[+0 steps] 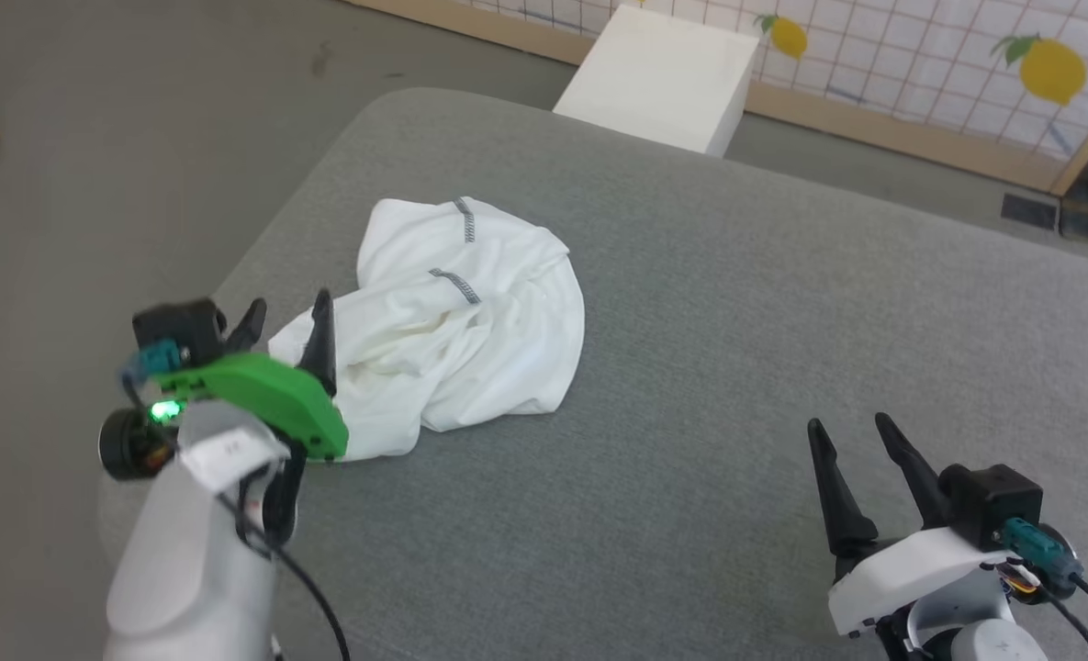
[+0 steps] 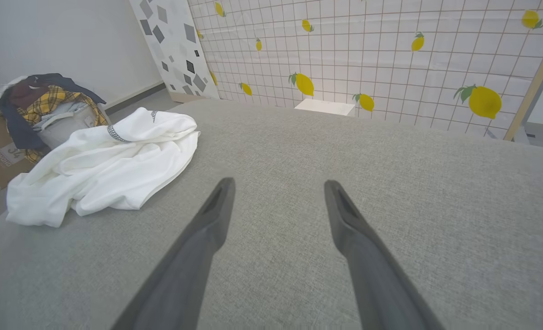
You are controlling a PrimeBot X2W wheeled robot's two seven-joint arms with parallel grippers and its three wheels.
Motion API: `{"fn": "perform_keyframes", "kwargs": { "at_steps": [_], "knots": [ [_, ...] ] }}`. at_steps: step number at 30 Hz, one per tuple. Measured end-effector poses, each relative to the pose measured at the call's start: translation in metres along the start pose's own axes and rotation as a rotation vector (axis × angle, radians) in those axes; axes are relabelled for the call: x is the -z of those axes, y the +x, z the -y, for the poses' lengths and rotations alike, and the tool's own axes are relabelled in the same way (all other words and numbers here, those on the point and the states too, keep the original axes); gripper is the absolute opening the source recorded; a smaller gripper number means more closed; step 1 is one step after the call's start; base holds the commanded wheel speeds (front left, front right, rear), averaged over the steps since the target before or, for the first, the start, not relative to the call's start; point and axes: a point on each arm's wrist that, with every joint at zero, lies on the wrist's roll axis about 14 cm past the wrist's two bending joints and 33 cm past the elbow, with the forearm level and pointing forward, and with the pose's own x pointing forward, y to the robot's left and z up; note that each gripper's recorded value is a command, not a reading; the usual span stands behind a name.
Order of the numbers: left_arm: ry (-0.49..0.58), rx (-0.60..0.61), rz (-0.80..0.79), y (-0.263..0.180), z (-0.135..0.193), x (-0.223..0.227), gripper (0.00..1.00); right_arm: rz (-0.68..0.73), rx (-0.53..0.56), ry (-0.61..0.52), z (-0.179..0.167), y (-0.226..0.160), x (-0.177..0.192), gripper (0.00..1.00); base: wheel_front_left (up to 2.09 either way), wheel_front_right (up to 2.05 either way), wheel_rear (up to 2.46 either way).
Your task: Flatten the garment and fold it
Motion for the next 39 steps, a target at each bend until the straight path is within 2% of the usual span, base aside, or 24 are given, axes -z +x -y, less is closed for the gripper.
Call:
{"fn": "perform_keyframes", "kwargs": {
  "at_steps": [5,8,15,21,22,23,26,29,33,36,39],
  "knots": [
    [-0.025,0.020,-0.163,0.040,0.012,0.016,1.00,-0.036,0.050,-0.004,0.021,-0.001,0.011,1.00,0.00,0.00,0.00],
    [0.002,0.032,-0.297,0.054,0.021,0.042,1.00,-0.053,0.086,0.002,0.035,-0.003,0.016,1.00,0.00,0.00,0.00],
    [0.079,0.034,-0.615,0.059,0.031,0.122,1.00,-0.096,0.145,0.031,0.059,-0.006,0.035,1.00,0.00,0.00,0.00],
    [0.109,0.040,-0.751,0.066,0.038,0.153,1.00,-0.144,0.170,0.057,0.069,-0.007,0.054,1.00,0.00,0.00,0.00],
    [0.108,0.043,-0.757,0.067,0.039,0.156,0.23,-0.148,0.174,0.060,0.071,-0.007,0.056,1.00,0.00,0.00,0.00],
    [0.107,0.046,-0.751,0.070,0.040,0.156,0.00,-0.151,0.176,0.061,0.072,-0.008,0.057,1.00,0.00,0.00,0.00],
    [0.099,0.036,-0.694,0.076,0.038,0.151,0.00,-0.160,0.177,0.065,0.072,-0.007,0.061,1.00,0.00,0.00,0.00],
    [0.091,0.026,-0.571,0.083,0.038,0.135,0.00,-0.161,0.166,0.067,0.068,-0.007,0.060,1.00,0.00,0.00,0.00],
    [0.093,0.035,-0.402,0.094,0.039,0.095,0.00,-0.149,0.144,0.076,0.058,-0.006,0.056,1.00,0.00,0.00,0.00],
    [0.115,0.058,-0.240,0.110,0.040,0.038,0.00,-0.131,0.127,0.088,0.050,-0.008,0.051,1.00,0.00,0.00,0.00],
    [0.133,0.107,-0.054,0.123,0.050,-0.040,0.00,-0.109,0.117,0.102,0.042,-0.011,0.045,1.00,0.00,0.00,0.00]
  ]
}}
